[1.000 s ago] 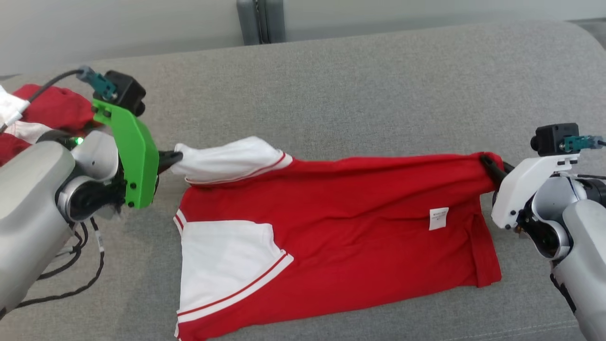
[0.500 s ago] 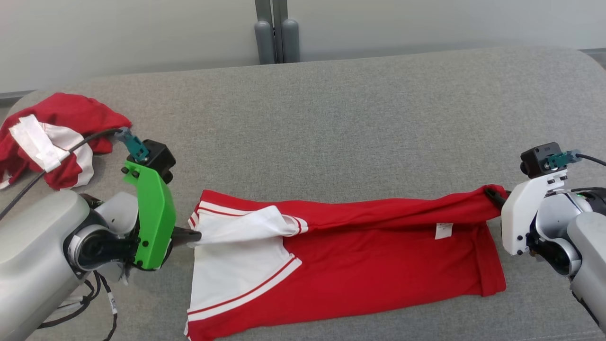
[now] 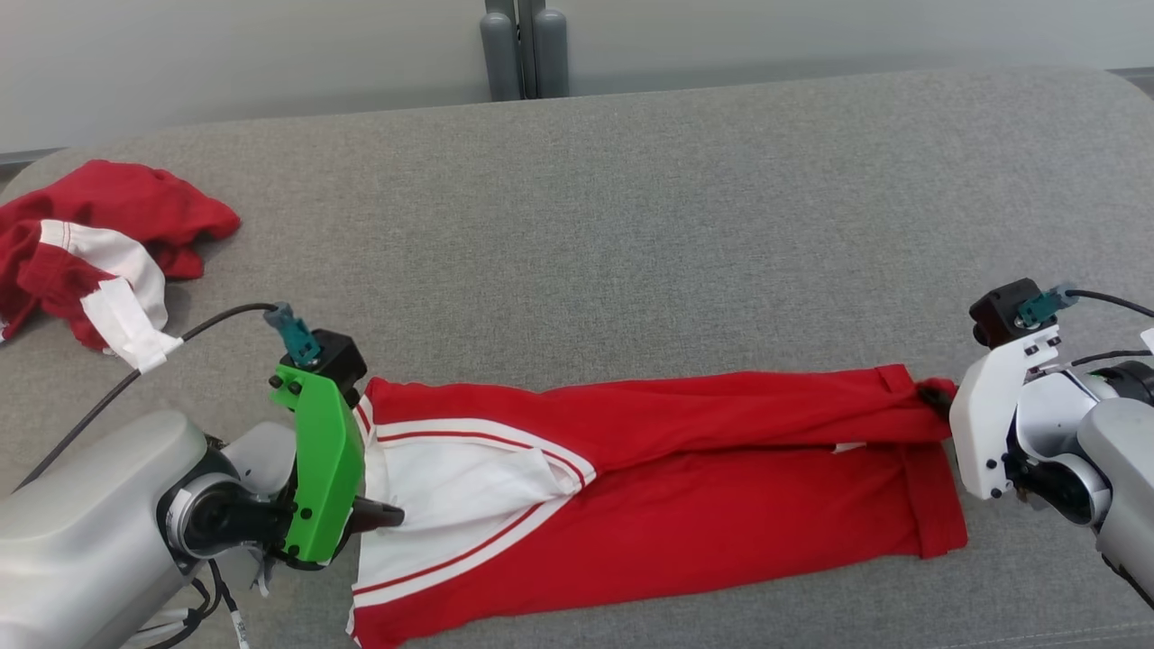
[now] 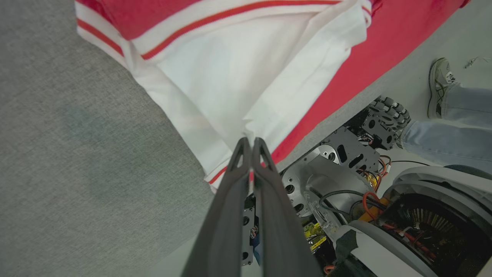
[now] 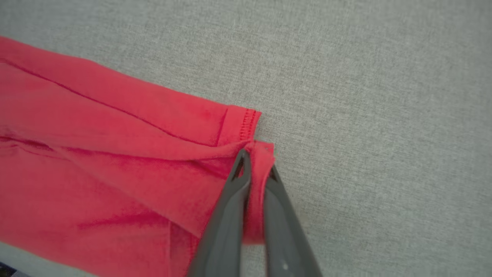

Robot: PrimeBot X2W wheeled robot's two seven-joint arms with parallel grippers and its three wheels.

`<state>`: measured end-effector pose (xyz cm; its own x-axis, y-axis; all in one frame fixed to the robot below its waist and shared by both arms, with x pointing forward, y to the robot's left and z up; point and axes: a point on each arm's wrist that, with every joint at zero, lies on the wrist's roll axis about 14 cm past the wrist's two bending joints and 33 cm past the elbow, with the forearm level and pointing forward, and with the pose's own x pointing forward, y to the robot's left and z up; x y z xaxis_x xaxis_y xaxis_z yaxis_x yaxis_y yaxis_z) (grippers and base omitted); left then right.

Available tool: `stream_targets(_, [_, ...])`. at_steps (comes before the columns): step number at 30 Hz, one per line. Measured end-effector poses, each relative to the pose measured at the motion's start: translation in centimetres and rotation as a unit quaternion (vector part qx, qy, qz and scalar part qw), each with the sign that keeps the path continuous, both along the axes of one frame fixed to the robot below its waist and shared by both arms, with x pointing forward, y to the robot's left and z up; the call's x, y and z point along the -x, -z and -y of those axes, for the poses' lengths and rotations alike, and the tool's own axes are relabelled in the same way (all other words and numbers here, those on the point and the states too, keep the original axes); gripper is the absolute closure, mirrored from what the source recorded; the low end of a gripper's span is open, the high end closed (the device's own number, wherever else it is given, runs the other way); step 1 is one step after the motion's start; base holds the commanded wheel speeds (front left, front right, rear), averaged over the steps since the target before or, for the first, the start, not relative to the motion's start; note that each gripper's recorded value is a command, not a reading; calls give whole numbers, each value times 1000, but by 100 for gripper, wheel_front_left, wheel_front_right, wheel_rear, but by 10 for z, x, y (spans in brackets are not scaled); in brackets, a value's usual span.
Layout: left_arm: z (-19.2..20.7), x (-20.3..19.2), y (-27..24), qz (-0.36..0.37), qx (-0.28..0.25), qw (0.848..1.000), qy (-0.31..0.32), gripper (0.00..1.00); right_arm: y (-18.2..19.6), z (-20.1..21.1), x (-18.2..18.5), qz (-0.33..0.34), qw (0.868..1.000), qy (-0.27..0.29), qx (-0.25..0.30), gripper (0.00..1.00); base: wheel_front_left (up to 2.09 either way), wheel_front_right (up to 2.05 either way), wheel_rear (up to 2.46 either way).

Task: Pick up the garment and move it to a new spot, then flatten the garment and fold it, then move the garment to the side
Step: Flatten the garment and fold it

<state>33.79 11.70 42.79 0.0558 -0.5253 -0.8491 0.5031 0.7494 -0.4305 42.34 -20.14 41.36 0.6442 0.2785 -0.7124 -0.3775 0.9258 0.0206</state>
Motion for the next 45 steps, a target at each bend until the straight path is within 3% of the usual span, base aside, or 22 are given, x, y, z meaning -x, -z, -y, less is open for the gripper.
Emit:
stream_targets(1, [0, 1, 1, -3, 0, 1000, 0, 80, 3, 1, 2, -8, 1000, 0, 1, 34, 0, 0, 0])
stream_targets(2, [1, 2, 3, -6, -2, 1000, 2, 53, 4, 2, 4, -13, 1000, 0, 2, 0, 0, 0, 0])
stream_targets(3, [0, 4, 5, -12, -5, 1000, 4, 53, 4, 2, 4, -15, 1000, 1, -1, 0, 0, 0, 0])
stream_targets(4, [1, 5, 6, -16, -7, 1000, 7, 0, 4, 2, 5, -18, 1000, 1, -2, 0, 0, 0, 0])
stream_targets(9, [-2, 10, 9, -17, -14, 1000, 7, 0, -7, -1, 5, -3, 1000, 1, -19, 0, 0, 0, 0])
stream_targets(13, [0, 8, 0, 7, 0, 1000, 3, 0, -38, -3, -7, 57, 997, 12, -59, 0, 0, 0, 0])
stream_targets(18, [-1, -20, -31, 112, 34, 993, -32, 0, -74, -2, -15, 132, 985, 28, -106, 0, 0, 0, 0])
stream_targets(22, [-6, -43, -66, 216, 69, 972, -69, 0, -103, 9, -18, 201, 971, 43, -123, 0, 0, 0, 0])
stream_targets(25, [-14, -55, -92, 297, 98, 944, -110, 0, -122, 15, -19, 257, 953, 63, -146, 0, 0, 0, 0])
stream_targets(28, [-23, -65, -125, 392, 130, 899, -146, 0, -135, 20, -18, 309, 933, 87, -164, 0, 0, 0, 0])
stream_targets(31, [-53, -65, -134, 474, 105, 854, -189, 0, -145, 26, -12, 367, 903, 121, -188, 0, 0, 0, 0])
stream_targets(34, [-66, -59, -143, 522, 113, 813, -234, 0, -145, 29, -5, 396, 886, 142, -198, 0, 0, 0, 0])
stream_targets(37, [-78, -51, -144, 542, 115, 785, -279, 0, -148, 26, 3, 418, 872, 151, -205, 0, 0, 0, 0])
stream_targets(39, [-86, -47, -142, 552, 99, 774, -295, 0, -146, 24, 8, 423, 870, 152, -202, 0, 0, 0, 0])
stream_targets(43, [-88, -41, -159, 583, 114, 730, -338, 0, -129, 15, 22, 409, 875, 156, -205, 0, 0, 0, 0])
stream_targets(45, [-92, -33, -150, 582, 112, 721, -359, 0, -127, 10, 27, 406, 876, 156, -209, 0, 0, 0, 0])
